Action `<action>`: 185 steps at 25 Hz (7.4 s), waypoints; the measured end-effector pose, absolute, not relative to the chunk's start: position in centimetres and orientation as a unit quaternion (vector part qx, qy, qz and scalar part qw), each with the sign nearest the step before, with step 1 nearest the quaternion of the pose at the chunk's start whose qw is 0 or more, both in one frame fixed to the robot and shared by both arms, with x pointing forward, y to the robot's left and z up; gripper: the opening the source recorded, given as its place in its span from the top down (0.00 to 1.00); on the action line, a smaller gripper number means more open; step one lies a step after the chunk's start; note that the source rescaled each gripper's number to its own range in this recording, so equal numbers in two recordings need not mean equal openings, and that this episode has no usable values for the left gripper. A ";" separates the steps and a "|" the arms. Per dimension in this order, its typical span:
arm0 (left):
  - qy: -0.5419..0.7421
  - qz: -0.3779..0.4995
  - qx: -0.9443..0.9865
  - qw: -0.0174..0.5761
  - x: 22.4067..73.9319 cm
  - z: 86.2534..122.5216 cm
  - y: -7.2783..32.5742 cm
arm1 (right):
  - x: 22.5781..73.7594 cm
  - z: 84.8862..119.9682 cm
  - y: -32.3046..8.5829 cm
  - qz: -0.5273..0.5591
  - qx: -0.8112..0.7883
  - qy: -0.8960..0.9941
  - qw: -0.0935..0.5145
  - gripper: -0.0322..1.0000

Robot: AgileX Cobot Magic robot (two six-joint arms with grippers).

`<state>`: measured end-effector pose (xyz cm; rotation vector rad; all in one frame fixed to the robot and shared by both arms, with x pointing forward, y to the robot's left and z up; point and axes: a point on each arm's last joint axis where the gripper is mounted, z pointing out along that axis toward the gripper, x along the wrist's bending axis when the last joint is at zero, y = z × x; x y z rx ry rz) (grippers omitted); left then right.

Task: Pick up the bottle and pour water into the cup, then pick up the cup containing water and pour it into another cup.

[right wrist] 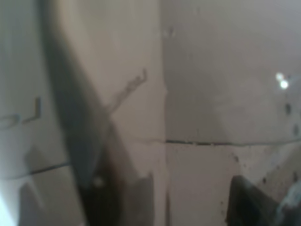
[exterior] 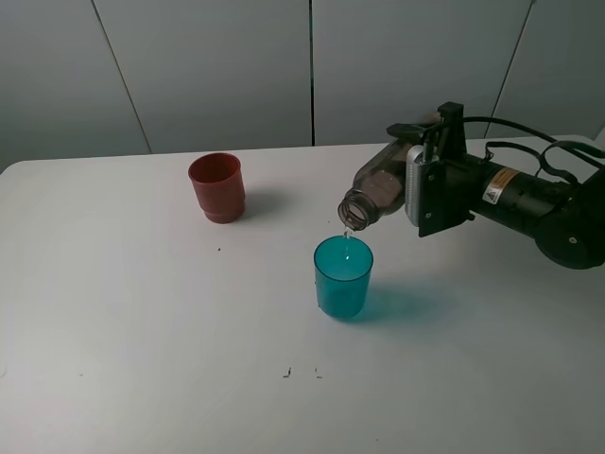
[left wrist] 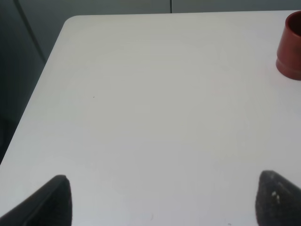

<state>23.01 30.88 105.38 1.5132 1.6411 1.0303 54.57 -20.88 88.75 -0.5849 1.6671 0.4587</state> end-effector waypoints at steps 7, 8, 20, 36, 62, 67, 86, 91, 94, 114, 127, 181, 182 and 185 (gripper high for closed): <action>0.629 0.395 0.580 0.335 23.0 105.4 30.9 | 54.6 88.8 -20.9 0.191 -0.263 0.719 0.615 0.95; 0.629 0.395 0.580 0.335 23.0 105.4 30.9 | 54.6 88.8 -20.9 0.190 -0.262 0.719 0.615 0.95; 0.629 0.395 0.580 0.335 23.0 105.4 30.9 | 54.6 88.8 -21.0 0.175 -0.272 0.714 0.621 0.95; 0.629 0.395 0.580 0.335 23.0 105.4 30.9 | 54.7 88.9 -21.1 0.147 -0.293 0.703 0.631 0.95; 0.629 0.395 0.580 0.335 23.0 105.4 30.9 | 54.7 89.0 -21.1 0.135 -0.306 0.693 0.639 0.95; 0.629 0.395 0.580 0.335 23.0 105.4 30.9 | 54.6 89.0 -20.9 0.140 -0.314 0.689 0.638 0.95; 0.629 0.395 0.580 0.335 23.0 105.4 30.9 | 53.8 88.7 -20.7 0.215 -0.254 0.721 0.608 0.95; 0.628 0.395 0.581 0.334 23.0 105.4 30.9 | 53.6 88.6 -20.6 0.290 -0.165 0.748 0.573 0.95; 0.628 0.395 0.581 0.334 23.0 105.4 30.9 | 53.6 88.6 -20.6 0.345 -0.091 0.761 0.542 0.95; 0.628 0.395 0.581 0.334 23.0 105.4 30.9 | 57.0 89.5 -21.9 0.545 0.384 0.666 0.334 0.95; 0.628 0.395 0.581 0.335 23.0 105.4 30.9 | 63.2 87.7 -20.9 0.551 0.402 0.668 0.296 0.95; 0.628 0.395 0.581 0.334 23.0 105.4 30.9 | 61.7 84.0 -21.5 0.488 0.438 0.706 0.269 0.00; 0.628 0.395 0.581 0.334 23.0 105.4 30.9 | 61.3 84.1 -21.6 0.480 0.442 0.710 0.265 0.00; 0.628 0.395 0.581 0.334 23.0 105.4 30.9 | 60.4 84.6 -21.9 0.455 0.450 0.724 0.259 0.00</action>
